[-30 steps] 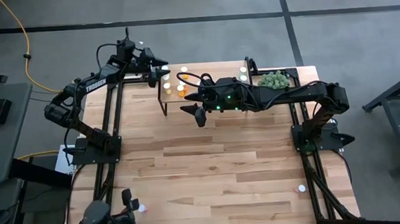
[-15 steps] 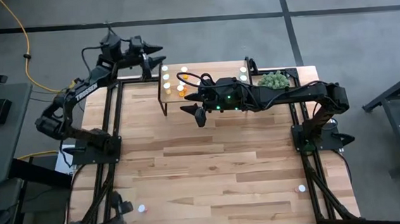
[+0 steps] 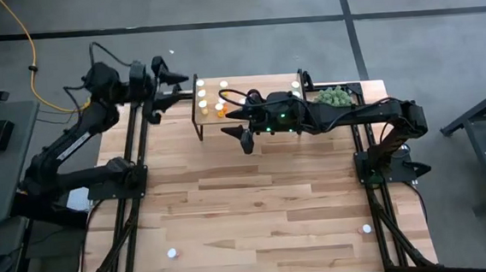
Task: Pick and place medicine bottles onto shelf by color
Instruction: Put the left pink pill bottle aligned with the other pink bottle on the shelf
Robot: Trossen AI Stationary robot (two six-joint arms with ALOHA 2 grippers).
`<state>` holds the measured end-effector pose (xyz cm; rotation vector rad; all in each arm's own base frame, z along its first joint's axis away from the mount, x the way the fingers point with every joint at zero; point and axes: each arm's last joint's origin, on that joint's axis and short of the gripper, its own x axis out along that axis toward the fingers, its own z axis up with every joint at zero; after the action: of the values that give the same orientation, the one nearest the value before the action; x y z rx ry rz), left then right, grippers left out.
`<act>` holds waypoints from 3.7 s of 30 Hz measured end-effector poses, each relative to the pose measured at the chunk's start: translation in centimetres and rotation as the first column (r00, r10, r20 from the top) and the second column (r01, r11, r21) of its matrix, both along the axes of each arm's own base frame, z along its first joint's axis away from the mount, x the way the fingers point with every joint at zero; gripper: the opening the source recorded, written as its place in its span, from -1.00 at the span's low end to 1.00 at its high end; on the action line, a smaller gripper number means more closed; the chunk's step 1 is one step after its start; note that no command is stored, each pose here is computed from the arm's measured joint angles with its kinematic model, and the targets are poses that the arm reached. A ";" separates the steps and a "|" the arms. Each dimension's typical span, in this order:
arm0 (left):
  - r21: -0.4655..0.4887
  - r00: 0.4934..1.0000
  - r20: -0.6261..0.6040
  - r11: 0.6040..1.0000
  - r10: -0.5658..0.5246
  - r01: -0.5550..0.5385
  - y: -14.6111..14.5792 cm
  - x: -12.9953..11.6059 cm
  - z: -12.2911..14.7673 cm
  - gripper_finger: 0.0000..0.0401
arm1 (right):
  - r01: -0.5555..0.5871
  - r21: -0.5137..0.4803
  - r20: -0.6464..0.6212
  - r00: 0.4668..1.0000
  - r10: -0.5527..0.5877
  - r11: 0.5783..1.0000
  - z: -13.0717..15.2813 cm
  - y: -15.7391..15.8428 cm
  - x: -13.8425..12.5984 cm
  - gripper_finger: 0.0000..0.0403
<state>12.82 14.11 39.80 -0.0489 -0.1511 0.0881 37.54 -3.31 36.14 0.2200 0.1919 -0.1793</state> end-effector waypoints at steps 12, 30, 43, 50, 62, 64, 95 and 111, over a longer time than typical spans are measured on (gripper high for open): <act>-0.105 0.992 0.087 0.991 0.087 -0.078 -6.6 -0.2 -3.4 0.20 | -0.054 -0.050 -0.110 0.993 0.048 0.997 1.5 0.4 -3.1 0.17; -0.088 0.992 0.060 0.991 0.110 -0.105 -9.9 2.9 -4.8 0.20 | -0.169 -0.016 -0.318 0.935 0.155 0.986 2.4 2.4 -8.0 0.17; -0.023 0.991 -0.034 0.991 0.130 -0.131 -12.6 5.5 -6.1 0.20 | -0.163 0.024 -0.526 0.837 0.152 0.986 1.2 4.4 -10.9 0.17; -0.022 0.984 -0.051 0.985 0.169 -0.170 -13.1 6.0 -6.5 0.20 | -0.028 0.141 -0.434 0.897 0.087 0.990 -2.5 4.7 -16.4 0.17; 0.021 0.974 0.011 0.974 0.226 -0.226 -13.0 8.0 -6.6 0.20 | -0.010 0.307 0.066 0.998 -0.011 0.952 -6.1 4.8 -21.8 0.17; 0.024 0.974 -0.005 0.974 0.226 -0.225 -13.0 8.7 -6.8 0.20 | -0.008 0.307 0.079 0.997 -0.018 0.952 -6.4 4.7 -22.0 0.17; -0.446 0.204 -0.876 0.895 -0.436 -0.001 -26.6 11.1 -12.2 0.20 | 0.005 0.216 -0.058 0.998 0.008 0.976 -7.8 4.7 -22.4 0.17; -0.258 0.161 -0.954 0.966 -0.254 -0.005 -38.0 4.9 -16.8 0.20 | 0.010 0.215 -0.078 0.997 0.007 0.976 -7.9 4.7 -22.4 0.17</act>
<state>17.68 -23.89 22.96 -0.2075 1.2634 -0.0549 15.13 1.35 28.20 0.4296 0.2898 -0.1692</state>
